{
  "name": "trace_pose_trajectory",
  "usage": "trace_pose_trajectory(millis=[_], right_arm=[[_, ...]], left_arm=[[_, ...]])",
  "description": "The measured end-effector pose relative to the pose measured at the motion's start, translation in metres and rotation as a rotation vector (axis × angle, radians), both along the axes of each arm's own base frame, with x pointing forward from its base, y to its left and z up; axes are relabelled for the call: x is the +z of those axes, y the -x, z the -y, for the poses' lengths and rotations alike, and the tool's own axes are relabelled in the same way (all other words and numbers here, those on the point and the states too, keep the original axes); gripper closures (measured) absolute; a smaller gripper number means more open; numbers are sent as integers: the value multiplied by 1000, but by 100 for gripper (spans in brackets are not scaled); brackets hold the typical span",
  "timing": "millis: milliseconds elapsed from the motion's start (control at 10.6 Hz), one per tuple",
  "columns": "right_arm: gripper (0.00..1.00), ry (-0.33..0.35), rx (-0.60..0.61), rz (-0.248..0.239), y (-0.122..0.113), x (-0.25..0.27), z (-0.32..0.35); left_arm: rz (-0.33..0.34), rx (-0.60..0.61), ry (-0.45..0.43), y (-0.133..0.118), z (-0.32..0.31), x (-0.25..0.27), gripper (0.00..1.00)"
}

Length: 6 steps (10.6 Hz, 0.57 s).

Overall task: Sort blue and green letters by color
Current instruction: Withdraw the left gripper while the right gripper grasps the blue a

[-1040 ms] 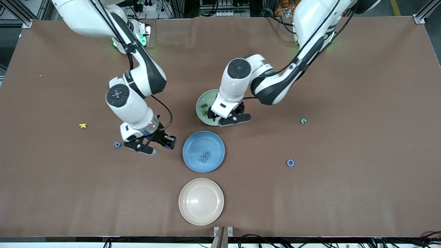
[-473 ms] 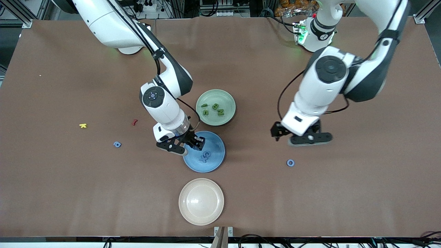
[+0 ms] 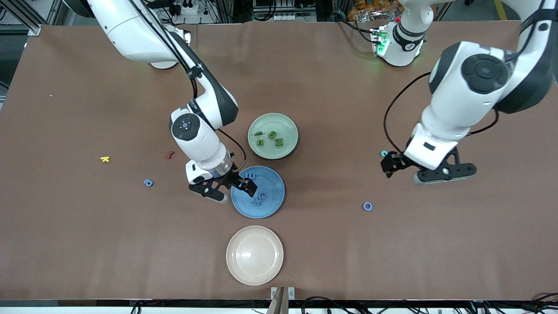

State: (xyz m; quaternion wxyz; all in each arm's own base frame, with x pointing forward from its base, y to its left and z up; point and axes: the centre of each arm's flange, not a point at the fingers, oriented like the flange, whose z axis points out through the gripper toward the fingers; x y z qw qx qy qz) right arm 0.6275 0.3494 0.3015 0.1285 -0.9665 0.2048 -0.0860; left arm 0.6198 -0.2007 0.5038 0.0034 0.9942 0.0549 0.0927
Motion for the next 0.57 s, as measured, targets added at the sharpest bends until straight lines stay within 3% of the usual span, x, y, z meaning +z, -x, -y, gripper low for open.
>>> trace_pose_trajectory(millis=[284,567], right_arm=[[0,83,-28,-128,-18,5,70],[0,131,16,-171,-40,-8,193]], left_arm=[[-62,-75,-40,5,-39,29,0],[-85,-89,-46,22,-78,70,0]])
